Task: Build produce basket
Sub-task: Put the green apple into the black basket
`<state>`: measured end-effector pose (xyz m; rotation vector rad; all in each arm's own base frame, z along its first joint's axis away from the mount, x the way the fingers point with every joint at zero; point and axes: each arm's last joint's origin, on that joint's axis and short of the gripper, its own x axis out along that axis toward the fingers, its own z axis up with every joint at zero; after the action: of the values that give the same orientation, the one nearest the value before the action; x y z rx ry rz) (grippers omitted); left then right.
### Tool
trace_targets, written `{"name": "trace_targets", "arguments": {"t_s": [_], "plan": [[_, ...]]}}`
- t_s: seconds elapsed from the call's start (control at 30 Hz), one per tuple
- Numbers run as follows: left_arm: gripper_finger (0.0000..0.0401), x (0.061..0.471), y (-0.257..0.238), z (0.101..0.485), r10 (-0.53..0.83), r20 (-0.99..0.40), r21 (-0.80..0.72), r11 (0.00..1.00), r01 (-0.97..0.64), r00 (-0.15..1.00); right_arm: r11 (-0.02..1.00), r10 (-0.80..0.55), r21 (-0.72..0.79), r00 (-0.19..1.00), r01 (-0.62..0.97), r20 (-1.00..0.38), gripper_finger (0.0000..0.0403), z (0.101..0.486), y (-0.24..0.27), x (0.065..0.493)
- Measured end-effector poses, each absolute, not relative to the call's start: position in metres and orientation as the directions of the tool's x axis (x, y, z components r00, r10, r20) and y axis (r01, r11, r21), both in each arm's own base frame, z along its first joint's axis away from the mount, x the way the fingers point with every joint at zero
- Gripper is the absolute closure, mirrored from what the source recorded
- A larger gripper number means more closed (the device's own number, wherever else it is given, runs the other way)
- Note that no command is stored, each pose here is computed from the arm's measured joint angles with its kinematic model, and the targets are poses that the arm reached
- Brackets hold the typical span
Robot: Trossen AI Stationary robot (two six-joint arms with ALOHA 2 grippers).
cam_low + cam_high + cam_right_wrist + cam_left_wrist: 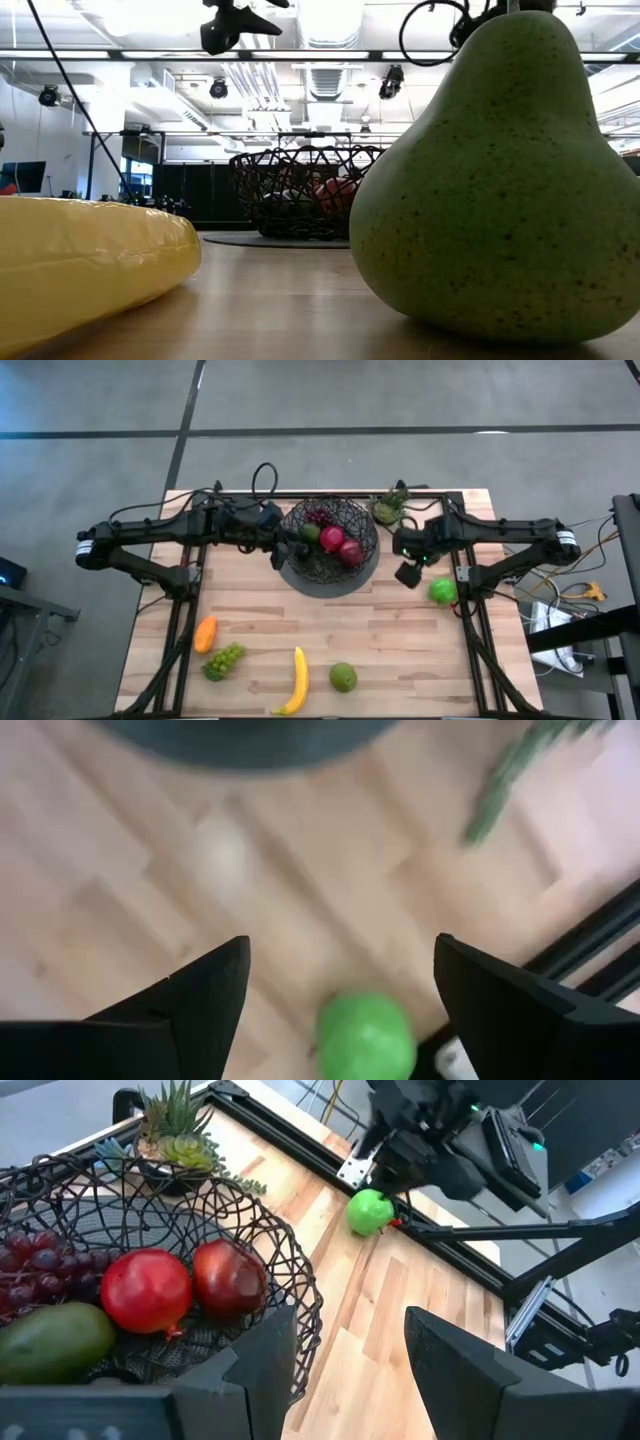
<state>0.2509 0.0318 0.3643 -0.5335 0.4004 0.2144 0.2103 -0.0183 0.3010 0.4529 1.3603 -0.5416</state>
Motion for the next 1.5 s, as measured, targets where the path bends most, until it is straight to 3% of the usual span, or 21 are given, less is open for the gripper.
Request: {"name": "trace_targets", "arguments": {"t_s": [0.2, 0.5, 0.9, 1.5], "plan": [[0.023, 0.253, 0.032, 0.363, 0.091, -0.43, -0.454, 0.838, -0.302, 0.898, 0.781, 0.063, 0.062, 0.021, 0.622, -0.998, 0.0096, 0.283, -0.001, 0.203], [0.023, 0.253, 0.032, 0.363, 0.084, -0.43, -0.457, 0.838, -0.296, 0.899, 0.76, 0.132, 0.01, -0.139, 0.65, -0.981, 0.0037, 0.246, 0.004, 0.188], [0.023, 0.253, 0.032, 0.362, 0.084, -0.431, -0.457, 0.838, -0.297, 0.899, 0.777, 0.076, -0.125, -0.289, 0.617, -0.954, 0.0033, 0.21, 0.003, 0.169], [0.023, 0.253, 0.032, 0.362, 0.085, -0.432, -0.457, 0.838, -0.299, 0.898, 0.875, 0.038, -0.145, -0.363, 0.462, -0.931, 0.0032, 0.195, 0.006, 0.172]]}}
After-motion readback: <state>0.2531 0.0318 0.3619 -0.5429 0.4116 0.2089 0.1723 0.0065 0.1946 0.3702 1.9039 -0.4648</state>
